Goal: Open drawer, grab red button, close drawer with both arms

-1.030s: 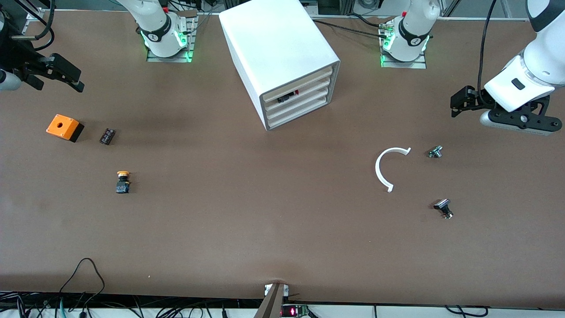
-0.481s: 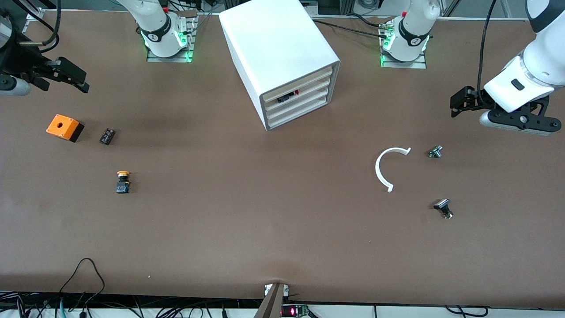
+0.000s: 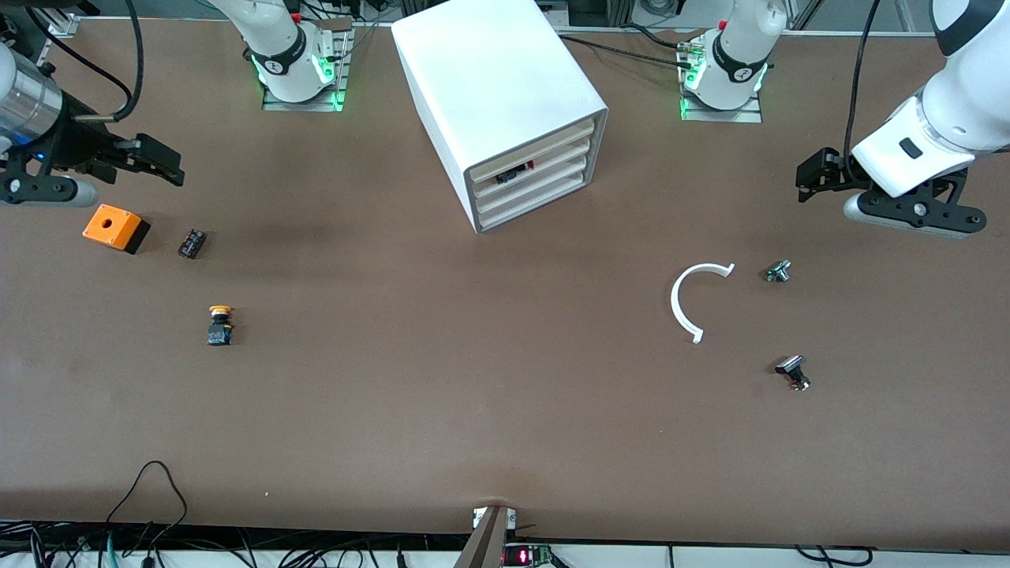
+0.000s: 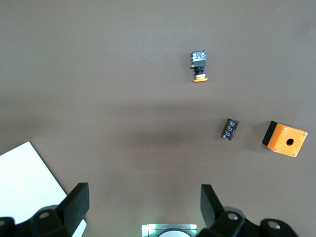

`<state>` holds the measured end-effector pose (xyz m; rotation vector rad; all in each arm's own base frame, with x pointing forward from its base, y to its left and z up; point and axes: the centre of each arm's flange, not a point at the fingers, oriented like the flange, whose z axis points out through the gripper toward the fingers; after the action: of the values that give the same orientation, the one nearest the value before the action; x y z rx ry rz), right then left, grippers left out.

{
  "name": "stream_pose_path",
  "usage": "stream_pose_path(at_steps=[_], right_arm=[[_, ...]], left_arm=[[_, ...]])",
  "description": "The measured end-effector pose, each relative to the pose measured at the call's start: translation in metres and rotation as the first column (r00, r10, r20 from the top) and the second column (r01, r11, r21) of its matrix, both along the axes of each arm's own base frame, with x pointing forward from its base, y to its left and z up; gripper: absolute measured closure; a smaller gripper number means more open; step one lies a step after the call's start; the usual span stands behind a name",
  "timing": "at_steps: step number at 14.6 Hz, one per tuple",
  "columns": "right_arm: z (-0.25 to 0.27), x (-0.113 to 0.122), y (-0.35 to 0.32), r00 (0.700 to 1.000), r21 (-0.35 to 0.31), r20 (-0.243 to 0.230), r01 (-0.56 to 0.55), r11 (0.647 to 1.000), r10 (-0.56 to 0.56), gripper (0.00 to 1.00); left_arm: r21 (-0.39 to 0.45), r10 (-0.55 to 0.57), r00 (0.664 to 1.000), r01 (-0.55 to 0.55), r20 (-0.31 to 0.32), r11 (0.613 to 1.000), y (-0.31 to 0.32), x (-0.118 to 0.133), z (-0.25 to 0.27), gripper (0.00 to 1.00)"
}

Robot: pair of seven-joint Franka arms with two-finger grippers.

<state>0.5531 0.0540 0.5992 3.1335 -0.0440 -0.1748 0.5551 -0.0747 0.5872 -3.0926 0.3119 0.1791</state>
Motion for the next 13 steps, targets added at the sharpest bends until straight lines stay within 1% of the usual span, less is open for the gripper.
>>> stream_pose_path(at_steps=[1, 3, 4, 6, 7, 8, 9, 10, 11, 12, 13], right_arm=[[-0.005, 0.005, 0.002, 1.0, 0.002, 0.005, -0.003, 1.0, 0.003, 0.0], [-0.017, 0.012, 0.011, 1.0, 0.006, 0.003, -0.017, 1.0, 0.017, 0.0], [-0.022, 0.016, 0.016, 1.0, 0.007, 0.003, -0.02, 1.0, 0.02, 0.0], [-0.032, 0.023, 0.027, 1.0, 0.007, 0.011, -0.007, 1.0, 0.007, 0.0], [-0.037, 0.026, 0.035, 1.0, 0.008, 0.015, 0.006, 1.0, -0.006, 0.0], [-0.042, 0.03, 0.044, 0.999, 0.02, 0.024, 0.024, 1.0, -0.024, 0.0], [-0.047, 0.034, 0.053, 0.999, 0.047, 0.029, 0.042, 0.998, -0.043, 0.0], [-0.052, 0.037, 0.059, 0.998, 0.073, 0.022, 0.056, 0.996, -0.058, 0.0], [-0.059, 0.04, 0.063, 0.997, 0.086, 0.013, 0.074, 0.994, -0.075, 0.0], [-0.064, 0.043, 0.067, 0.996, 0.093, 0.007, 0.087, 0.992, -0.088, 0.0], [-0.068, 0.047, 0.073, 0.995, 0.095, 0.004, 0.096, 0.991, -0.097, 0.0]], left_arm=[[-0.02, -0.004, 0.999, 0.003, -0.034, 1.0, -0.003, -0.003, -0.003, 0.0], [-0.094, -0.042, 0.991, 0.03, -0.13, 0.995, -0.011, -0.009, -0.017, 0.0], [-0.128, -0.068, 0.981, 0.045, -0.183, 0.991, -0.014, -0.012, -0.025, 0.0], [-0.223, -0.127, 0.946, 0.06, -0.3, 0.973, -0.024, -0.019, -0.044, 0.0], [-0.291, -0.157, 0.917, 0.047, -0.367, 0.956, -0.033, -0.023, -0.057, 0.0], [-0.368, -0.194, 0.874, 0.019, -0.445, 0.93, -0.043, -0.026, -0.073, 0.0], [-0.443, -0.236, 0.826, -0.018, -0.512, 0.896, -0.052, -0.026, -0.093, 0.0], [-0.507, -0.278, 0.786, -0.052, -0.552, 0.86, -0.059, -0.022, -0.116, 0.0], [-0.559, -0.32, 0.762, -0.065, -0.563, 0.827, -0.064, -0.015, -0.14, 0.0], [-0.612, -0.372, 0.752, -0.052, -0.544, 0.789, -0.067, -0.008, -0.163, 0.0], [-0.671, -0.432, 0.751, -0.019, -0.499, 0.741, -0.07, -0.001, -0.183, 0.0]])
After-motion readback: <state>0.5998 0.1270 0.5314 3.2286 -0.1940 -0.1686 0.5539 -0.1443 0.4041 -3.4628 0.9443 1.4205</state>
